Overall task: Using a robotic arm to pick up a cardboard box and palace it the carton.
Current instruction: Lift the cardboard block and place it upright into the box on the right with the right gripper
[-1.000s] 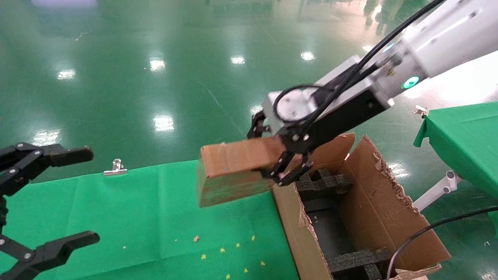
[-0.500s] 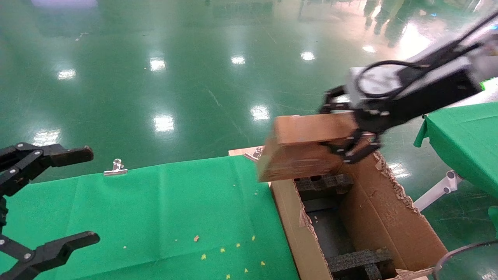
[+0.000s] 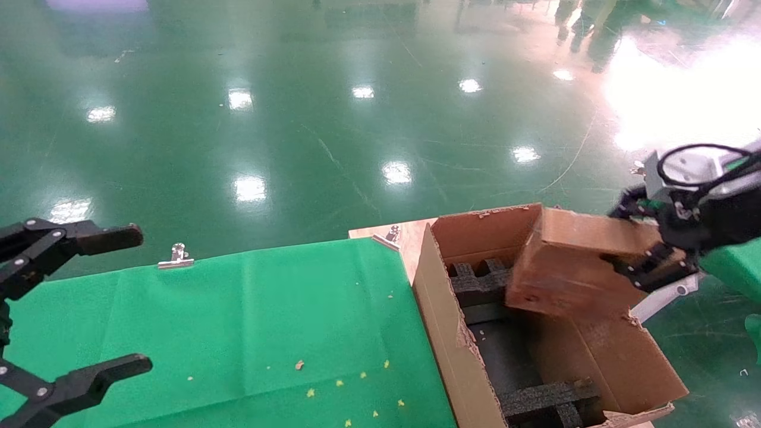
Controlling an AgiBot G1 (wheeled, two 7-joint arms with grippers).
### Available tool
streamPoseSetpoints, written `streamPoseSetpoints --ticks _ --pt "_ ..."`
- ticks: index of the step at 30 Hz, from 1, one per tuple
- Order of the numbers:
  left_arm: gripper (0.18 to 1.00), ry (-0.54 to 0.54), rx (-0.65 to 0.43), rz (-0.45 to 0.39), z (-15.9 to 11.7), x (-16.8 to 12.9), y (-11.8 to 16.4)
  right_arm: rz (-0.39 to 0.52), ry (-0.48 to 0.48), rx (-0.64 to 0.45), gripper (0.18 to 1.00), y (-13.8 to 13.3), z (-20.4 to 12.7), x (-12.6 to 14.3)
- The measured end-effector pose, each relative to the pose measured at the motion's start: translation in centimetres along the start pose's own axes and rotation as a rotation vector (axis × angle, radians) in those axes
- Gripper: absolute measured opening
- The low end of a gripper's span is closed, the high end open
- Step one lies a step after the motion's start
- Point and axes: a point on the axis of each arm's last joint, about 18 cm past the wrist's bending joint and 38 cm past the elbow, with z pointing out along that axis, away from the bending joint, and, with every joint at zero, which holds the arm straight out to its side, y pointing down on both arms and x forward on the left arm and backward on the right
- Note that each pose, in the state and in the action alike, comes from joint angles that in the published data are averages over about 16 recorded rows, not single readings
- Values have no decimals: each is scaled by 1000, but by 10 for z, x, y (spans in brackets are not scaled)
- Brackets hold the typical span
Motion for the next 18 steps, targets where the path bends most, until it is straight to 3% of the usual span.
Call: streamPoseSetpoints --ticks 9,18 --pt "1000 0 0 0 0 0 0 329 61 13 309 55 20 -4" --pt "1000 0 0 0 0 0 0 568 102 95 307 78 41 -8"
